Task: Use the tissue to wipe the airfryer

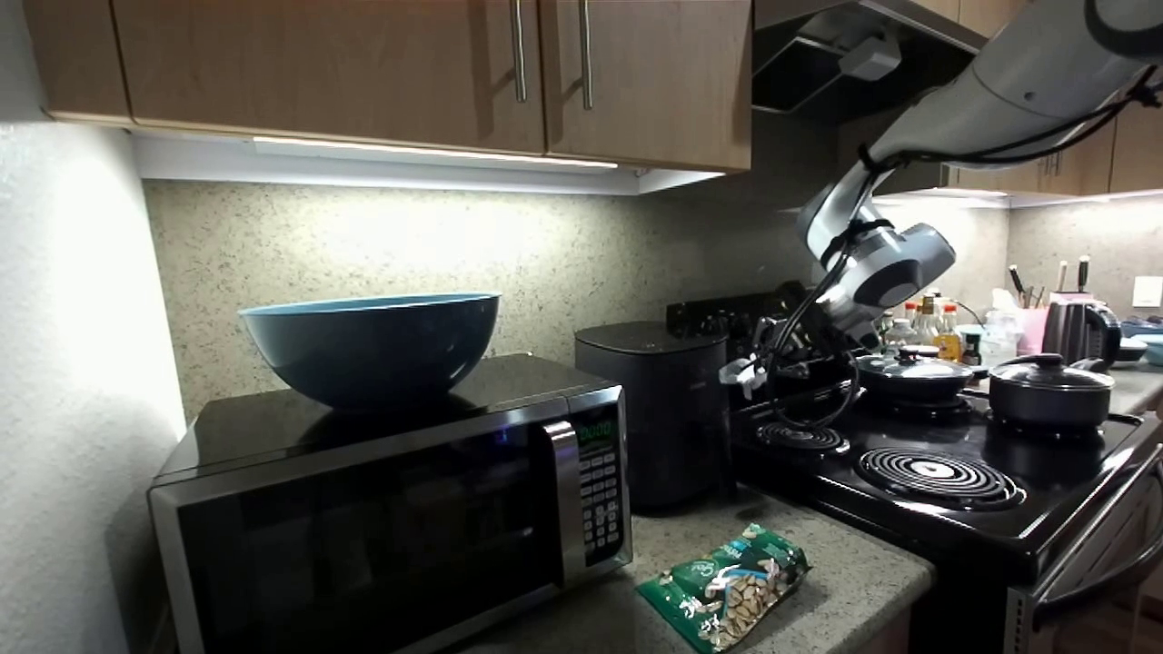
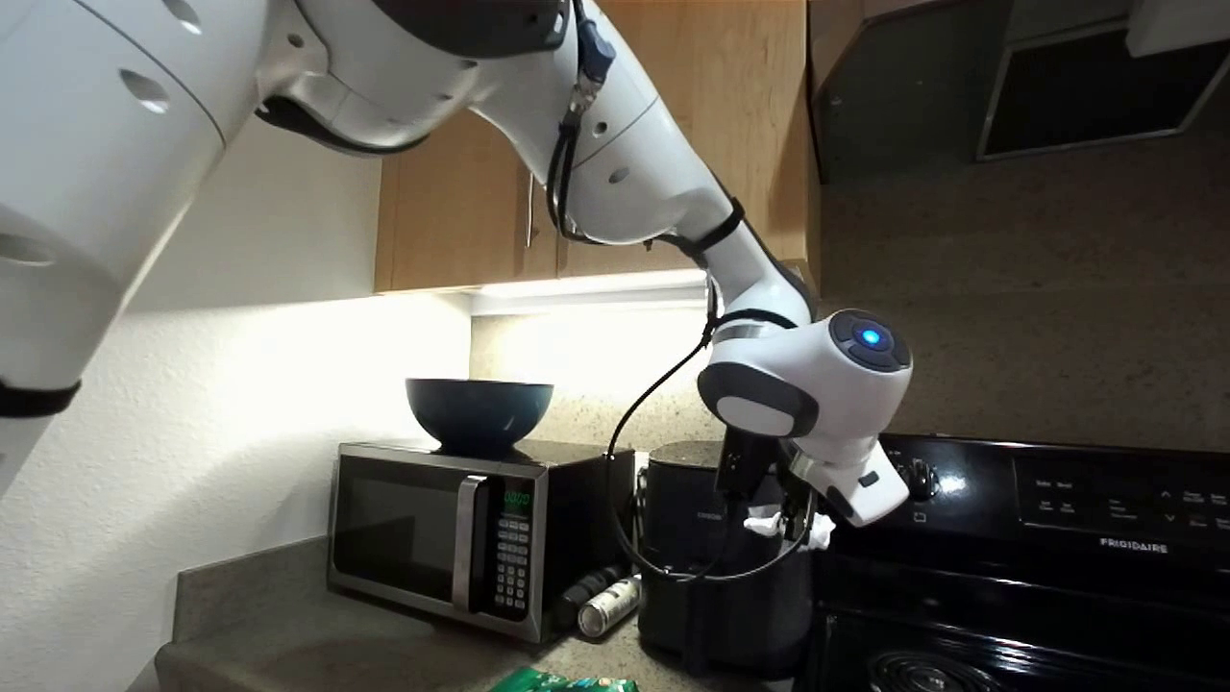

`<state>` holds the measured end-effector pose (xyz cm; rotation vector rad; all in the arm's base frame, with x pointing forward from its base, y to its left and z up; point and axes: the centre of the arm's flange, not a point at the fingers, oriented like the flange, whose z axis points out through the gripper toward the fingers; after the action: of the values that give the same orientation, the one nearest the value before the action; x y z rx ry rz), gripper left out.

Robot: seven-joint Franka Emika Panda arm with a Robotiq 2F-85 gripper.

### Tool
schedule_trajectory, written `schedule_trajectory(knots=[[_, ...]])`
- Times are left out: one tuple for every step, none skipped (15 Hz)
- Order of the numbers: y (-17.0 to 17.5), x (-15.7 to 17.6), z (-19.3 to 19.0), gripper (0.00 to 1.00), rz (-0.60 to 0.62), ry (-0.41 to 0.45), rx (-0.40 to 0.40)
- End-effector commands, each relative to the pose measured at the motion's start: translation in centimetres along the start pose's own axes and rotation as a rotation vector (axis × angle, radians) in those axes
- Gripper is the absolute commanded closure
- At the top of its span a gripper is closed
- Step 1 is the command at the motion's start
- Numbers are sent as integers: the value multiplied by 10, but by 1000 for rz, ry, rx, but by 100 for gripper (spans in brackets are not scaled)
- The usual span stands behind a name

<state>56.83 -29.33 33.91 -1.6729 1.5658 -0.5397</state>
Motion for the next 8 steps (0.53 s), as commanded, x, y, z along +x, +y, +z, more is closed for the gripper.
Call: schedule_trajectory(knots=[[27,8,-33,96,-4,-106,29],[31,14,-34,97,-5,-151,-8],[36,17,-33,97,-12,-196,-43],[43,20,-25,97,-45,-239,-107],[51,20,-22,97,-73,-272,-151],[62,18,-18,96,-109,-292,-201],[70,17,-15,96,-147,-297,-252],[59,21,-20,96,-87,-270,-187]])
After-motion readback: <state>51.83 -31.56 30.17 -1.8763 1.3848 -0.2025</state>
